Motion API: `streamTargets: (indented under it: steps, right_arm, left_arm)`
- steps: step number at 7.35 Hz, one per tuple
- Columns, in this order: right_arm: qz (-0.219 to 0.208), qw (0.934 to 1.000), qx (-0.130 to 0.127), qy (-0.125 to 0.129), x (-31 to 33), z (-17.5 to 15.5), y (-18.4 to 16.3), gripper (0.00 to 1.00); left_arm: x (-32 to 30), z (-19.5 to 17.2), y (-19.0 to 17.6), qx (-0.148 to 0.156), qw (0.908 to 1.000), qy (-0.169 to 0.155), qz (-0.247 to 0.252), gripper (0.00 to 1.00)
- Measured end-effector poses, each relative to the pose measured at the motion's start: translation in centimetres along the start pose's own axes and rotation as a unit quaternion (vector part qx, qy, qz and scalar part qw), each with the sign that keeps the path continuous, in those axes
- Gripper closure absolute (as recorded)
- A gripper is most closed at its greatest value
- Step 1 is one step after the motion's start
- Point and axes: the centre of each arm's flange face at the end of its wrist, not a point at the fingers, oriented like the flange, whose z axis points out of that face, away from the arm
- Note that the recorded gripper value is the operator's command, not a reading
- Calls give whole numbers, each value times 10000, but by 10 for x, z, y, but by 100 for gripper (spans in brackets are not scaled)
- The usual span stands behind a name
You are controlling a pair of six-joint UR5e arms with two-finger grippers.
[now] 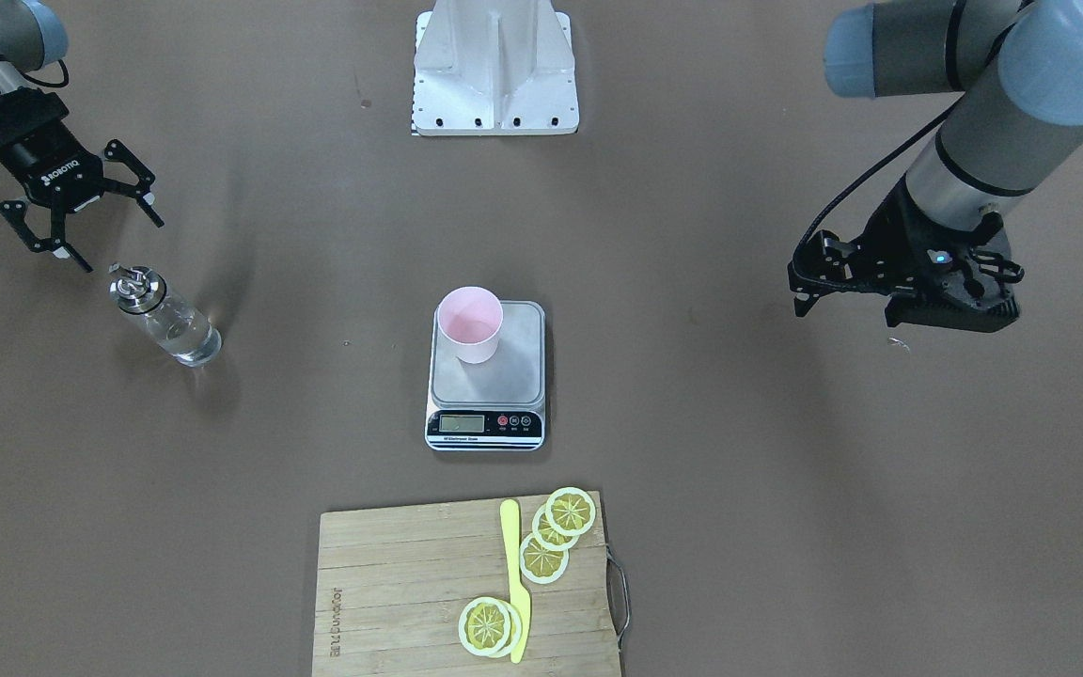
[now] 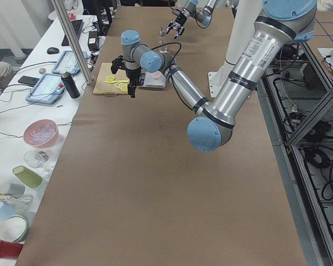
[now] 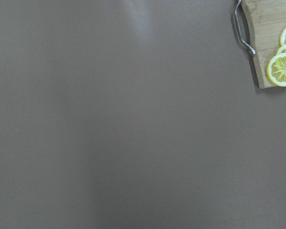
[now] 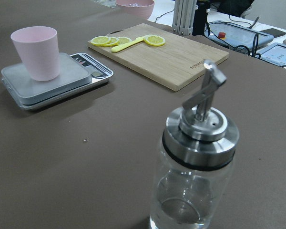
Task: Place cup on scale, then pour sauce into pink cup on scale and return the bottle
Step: 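Close the right gripper around the glass sauce bottle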
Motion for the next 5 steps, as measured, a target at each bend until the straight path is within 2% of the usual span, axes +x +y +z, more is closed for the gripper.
streamTargets:
  steps: [2,5]
  right_arm:
    - [4,10000,85,-42,1,9,3,3]
    - [-20,9999,138,-57,7,6,12,3]
  left_arm:
    - [0,-1,0,5,10000,4,4,2]
    - [0,-1,0,9,10000,-2,4,2]
